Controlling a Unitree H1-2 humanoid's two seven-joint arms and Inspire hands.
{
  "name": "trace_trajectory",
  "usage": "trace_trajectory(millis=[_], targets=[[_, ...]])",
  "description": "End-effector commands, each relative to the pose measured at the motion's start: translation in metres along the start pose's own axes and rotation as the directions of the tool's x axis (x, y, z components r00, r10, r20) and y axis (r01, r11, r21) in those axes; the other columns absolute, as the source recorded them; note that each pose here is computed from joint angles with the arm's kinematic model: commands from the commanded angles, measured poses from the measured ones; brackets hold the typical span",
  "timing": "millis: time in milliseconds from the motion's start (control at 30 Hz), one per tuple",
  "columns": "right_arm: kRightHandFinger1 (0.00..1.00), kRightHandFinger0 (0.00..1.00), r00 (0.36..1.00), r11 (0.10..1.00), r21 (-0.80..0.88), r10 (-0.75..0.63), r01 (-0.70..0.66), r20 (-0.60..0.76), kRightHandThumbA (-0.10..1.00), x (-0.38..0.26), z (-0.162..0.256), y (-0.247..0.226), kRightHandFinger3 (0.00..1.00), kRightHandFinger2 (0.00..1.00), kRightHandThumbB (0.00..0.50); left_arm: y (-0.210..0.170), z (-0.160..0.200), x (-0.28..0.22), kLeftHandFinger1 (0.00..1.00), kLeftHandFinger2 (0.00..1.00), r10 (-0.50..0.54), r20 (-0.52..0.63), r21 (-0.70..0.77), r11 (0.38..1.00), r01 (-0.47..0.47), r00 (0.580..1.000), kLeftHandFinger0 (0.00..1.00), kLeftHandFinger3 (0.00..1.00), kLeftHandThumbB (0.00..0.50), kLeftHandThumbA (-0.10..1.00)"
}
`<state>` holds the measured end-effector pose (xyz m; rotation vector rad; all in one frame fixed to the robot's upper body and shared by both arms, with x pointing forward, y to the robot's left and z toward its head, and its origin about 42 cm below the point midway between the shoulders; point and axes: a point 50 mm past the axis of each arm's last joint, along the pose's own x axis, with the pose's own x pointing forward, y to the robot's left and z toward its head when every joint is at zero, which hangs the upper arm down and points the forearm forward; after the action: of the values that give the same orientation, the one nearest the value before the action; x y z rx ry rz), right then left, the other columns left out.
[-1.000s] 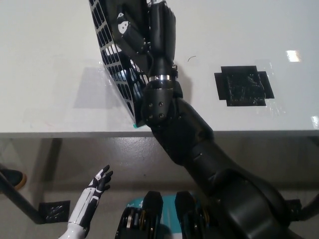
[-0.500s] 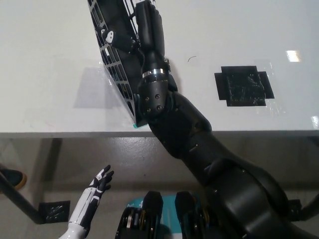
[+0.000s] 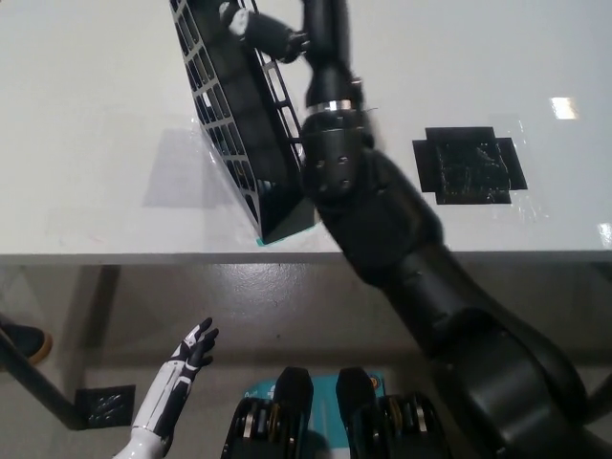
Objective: A notebook is kept standing on the table on the right hand side and a black shelf is kept on the left hand side and the robot uses its right hand to grab the notebook and places it in the shelf
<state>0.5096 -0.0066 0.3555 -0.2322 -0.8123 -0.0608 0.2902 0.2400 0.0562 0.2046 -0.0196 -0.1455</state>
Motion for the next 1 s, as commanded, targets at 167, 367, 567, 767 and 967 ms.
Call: trace_trajectory(millis=[167,367,567,767,967], targets=[[1.0,1.0,0.881,0.989,-0.012,-0.123,0.145,0.457,1.0,0.009,0.138,-0.176,1.0,1.0,0.307,0.011,0.012,0.006,1.0,1.0,-0.001,0.053,0.047,0.999,-0.002,0.999,1.0,1.0,0.117,1.0],[1.0,1.0,0.859,0.992,0.015,-0.115,0.125,0.5,1.0,-0.069,0.153,-0.218,1.0,1.0,0.297,0.011,0.011,0.008,1.0,1.0,0.003,0.05,0.027,1.0,-0.004,0.999,1.0,1.0,0.146,1.0],[1.0,1.0,0.869,0.992,-0.008,-0.105,0.124,0.484,1.0,-0.144,0.149,-0.217,1.0,1.0,0.275,0.011,0.01,0.008,1.0,1.0,0.0,0.043,0.031,1.0,-0.001,0.999,1.0,1.0,0.165,1.0],[1.0,1.0,0.942,0.995,-0.006,-0.094,0.102,0.323,1.0,-0.209,0.117,-0.208,1.0,1.0,0.251,0.01,0.008,0.005,1.0,1.0,0.003,0.04,0.037,0.999,-0.004,0.999,1.0,1.0,0.175,1.0],[1.0,1.0,0.988,0.996,-0.046,-0.067,0.074,0.136,1.0,-0.257,0.069,-0.207,1.0,1.0,0.177,0.009,0.006,0.004,1.0,1.0,0.005,0.039,0.03,1.0,-0.007,0.999,1.0,1.0,0.187,1.0]])
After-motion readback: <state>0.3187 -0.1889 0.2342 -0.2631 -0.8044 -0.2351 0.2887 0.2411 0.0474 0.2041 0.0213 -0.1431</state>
